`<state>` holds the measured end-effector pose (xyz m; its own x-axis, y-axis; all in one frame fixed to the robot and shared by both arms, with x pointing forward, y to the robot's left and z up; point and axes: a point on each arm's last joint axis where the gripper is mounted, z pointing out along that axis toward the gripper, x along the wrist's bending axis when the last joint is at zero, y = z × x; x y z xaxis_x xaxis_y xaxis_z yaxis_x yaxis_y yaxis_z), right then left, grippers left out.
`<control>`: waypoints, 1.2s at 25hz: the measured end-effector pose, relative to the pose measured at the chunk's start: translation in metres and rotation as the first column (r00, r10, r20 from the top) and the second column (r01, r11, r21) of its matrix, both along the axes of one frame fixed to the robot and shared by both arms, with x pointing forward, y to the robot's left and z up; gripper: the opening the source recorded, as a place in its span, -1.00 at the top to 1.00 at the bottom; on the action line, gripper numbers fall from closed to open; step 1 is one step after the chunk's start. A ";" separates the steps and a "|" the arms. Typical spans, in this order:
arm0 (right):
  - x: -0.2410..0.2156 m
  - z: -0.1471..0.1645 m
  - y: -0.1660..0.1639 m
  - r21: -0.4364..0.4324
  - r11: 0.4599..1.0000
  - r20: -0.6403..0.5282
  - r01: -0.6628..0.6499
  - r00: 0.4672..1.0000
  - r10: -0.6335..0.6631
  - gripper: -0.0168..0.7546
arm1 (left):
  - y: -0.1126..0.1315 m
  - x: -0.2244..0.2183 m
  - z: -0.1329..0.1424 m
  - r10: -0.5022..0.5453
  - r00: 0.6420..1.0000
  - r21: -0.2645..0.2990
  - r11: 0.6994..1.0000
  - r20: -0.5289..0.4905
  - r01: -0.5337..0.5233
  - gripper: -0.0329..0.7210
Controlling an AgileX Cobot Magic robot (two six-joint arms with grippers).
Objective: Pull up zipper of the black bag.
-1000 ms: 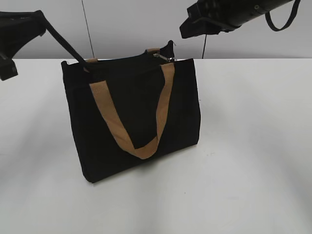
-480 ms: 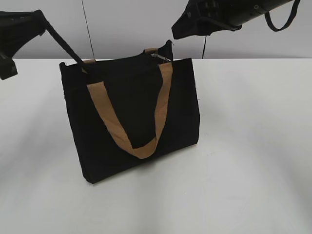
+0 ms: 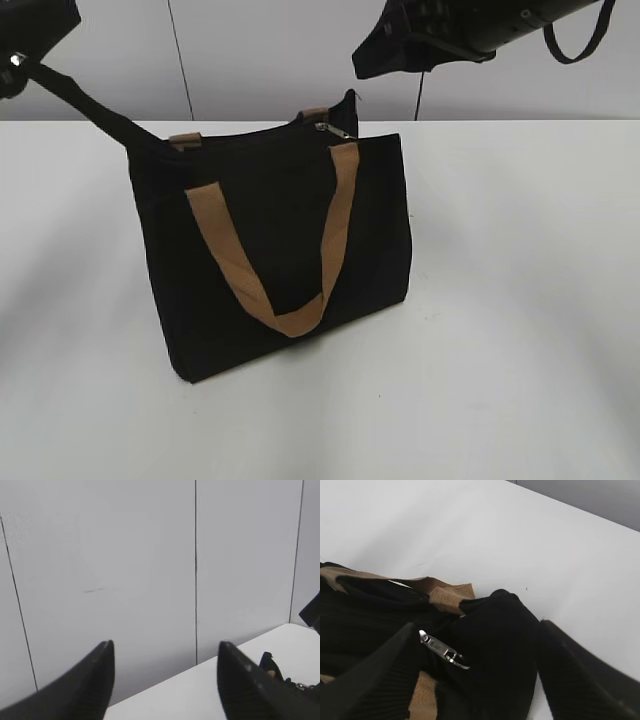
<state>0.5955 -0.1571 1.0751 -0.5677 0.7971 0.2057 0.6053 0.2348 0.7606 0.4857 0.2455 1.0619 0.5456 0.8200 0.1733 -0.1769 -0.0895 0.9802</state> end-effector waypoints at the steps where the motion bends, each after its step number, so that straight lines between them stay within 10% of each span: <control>1: 0.000 0.000 0.000 0.000 1.000 0.001 0.001 1.000 -0.001 -0.47 | 0.000 0.000 0.000 0.002 1.000 -0.001 1.000 -0.001 -0.002 -0.45; 8: 0.000 0.000 0.000 0.000 1.000 0.004 0.004 1.000 -0.004 -0.47 | 0.009 0.006 -0.002 0.111 0.991 -0.058 0.992 -0.069 -0.115 -0.56; 12: 0.001 0.001 -0.001 0.000 1.000 0.010 0.012 1.000 -0.012 -0.47 | 0.025 0.012 -0.004 0.260 0.950 -0.191 0.937 -0.171 -0.291 -0.56; 16: 0.002 0.001 -0.002 -0.001 1.000 0.014 0.015 1.000 -0.015 -0.47 | 0.029 0.014 -0.009 0.298 0.927 -0.203 0.917 -0.228 -0.344 -0.56; 19: 0.002 0.001 -0.002 -0.002 1.000 0.014 0.015 1.000 -0.015 -0.47 | 0.033 0.022 -0.022 0.340 0.880 -0.133 0.907 -0.332 -0.400 -0.56; 25: 0.002 -0.001 -0.004 -0.041 0.999 0.021 0.008 1.000 -0.007 -0.47 | 0.046 0.039 -0.042 0.499 0.626 0.149 0.838 -0.599 -0.525 -0.55; 30: 0.008 0.001 -0.038 -0.026 0.989 -0.048 0.145 0.988 -0.146 -0.47 | 0.035 0.044 -0.027 0.530 0.551 0.238 0.824 -0.645 -0.514 -0.44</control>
<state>0.6030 -0.1952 1.0762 -0.4346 0.8753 0.2121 0.6708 0.1575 0.7247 0.5297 0.2809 1.0346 -0.0070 0.9995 -0.0311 0.5927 0.0292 0.8049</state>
